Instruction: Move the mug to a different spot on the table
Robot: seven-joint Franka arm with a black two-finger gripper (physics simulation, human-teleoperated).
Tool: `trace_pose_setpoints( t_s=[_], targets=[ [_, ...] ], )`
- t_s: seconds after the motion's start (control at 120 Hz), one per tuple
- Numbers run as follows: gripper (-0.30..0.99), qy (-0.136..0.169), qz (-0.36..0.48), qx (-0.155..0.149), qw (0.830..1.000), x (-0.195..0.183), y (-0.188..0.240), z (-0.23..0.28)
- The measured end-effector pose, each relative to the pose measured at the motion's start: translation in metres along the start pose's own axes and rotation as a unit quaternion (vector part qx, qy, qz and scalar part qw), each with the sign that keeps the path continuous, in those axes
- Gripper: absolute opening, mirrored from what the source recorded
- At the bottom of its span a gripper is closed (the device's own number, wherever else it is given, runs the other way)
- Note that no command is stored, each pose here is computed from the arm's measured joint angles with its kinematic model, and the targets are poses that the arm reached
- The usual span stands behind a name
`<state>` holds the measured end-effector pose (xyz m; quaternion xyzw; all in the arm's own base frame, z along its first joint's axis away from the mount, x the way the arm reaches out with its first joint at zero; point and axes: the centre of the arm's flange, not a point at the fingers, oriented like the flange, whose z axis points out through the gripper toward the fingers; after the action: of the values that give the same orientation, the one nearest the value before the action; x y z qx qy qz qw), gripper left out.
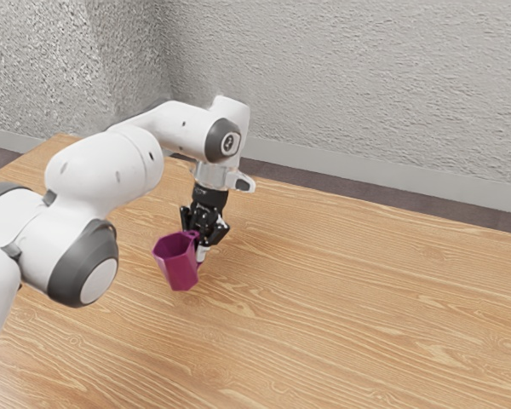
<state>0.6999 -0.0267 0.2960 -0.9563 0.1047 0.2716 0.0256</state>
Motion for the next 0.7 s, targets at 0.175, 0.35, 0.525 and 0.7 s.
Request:
trace_pose_setpoints(
  t_s=[0.175,0.35,0.525,0.7],
  targets=[
    [0.05,-0.003,-0.007,0.001,1.000,0.007,0.000,0.011],
    [0.05,-0.010,-0.013,0.001,1.000,0.014,-0.002,0.023],
    [0.05,-0.013,-0.018,0.001,1.000,0.020,-0.003,0.032],
    [0.16,-0.012,-0.022,-0.004,1.000,0.020,-0.004,0.034]
  ],
)
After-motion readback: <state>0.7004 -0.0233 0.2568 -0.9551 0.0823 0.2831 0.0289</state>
